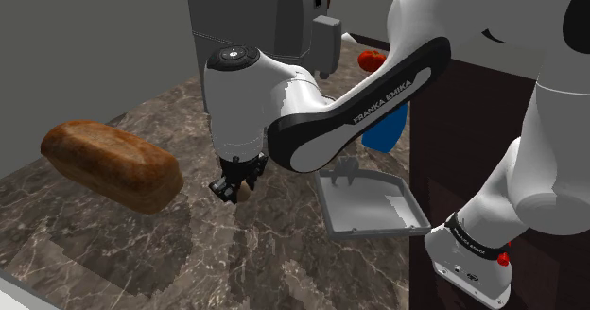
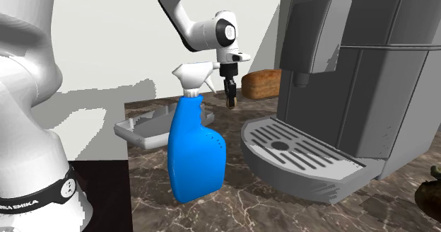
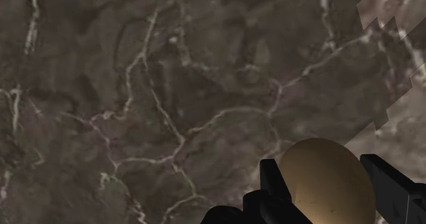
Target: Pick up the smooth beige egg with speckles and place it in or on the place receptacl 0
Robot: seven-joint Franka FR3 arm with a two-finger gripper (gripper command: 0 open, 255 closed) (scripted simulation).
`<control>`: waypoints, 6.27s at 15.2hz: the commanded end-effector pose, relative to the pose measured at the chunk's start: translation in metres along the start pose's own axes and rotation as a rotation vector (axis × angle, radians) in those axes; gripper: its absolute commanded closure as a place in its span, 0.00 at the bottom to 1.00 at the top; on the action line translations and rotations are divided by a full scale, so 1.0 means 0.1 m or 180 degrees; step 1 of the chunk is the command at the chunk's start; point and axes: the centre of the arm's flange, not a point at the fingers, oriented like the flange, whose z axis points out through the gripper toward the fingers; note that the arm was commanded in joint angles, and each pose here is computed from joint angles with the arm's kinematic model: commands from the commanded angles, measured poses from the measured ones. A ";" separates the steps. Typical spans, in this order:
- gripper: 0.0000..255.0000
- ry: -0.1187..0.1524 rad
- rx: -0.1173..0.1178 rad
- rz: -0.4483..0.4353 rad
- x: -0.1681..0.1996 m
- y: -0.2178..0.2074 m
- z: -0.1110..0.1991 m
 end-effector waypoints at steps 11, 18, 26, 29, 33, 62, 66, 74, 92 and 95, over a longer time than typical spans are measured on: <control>1.00 0.0000 0.0000 0.0000 0.02 0.03 -0.37; 1.00 0.0000 0.0000 0.0000 0.05 0.06 -0.74; 1.00 0.0000 0.0000 0.0000 0.08 0.09 -1.16; 1.00 0.0000 0.0000 0.0000 0.09 0.10 -1.31; 1.00 0.0000 0.0000 0.0000 0.10 0.12 -1.52; 1.00 0.0000 0.0000 0.0000 -2.21 2.12 -1.60; 1.00 0.0000 0.0000 0.0000 -2.22 2.10 -1.39; 1.00 0.0000 0.0000 0.0000 -2.25 2.07 -0.99; 0.00 0.0000 0.0000 0.0000 -2.25 2.07 -1.49; 0.00 0.0000 0.0000 0.0000 -2.25 2.07 -1.49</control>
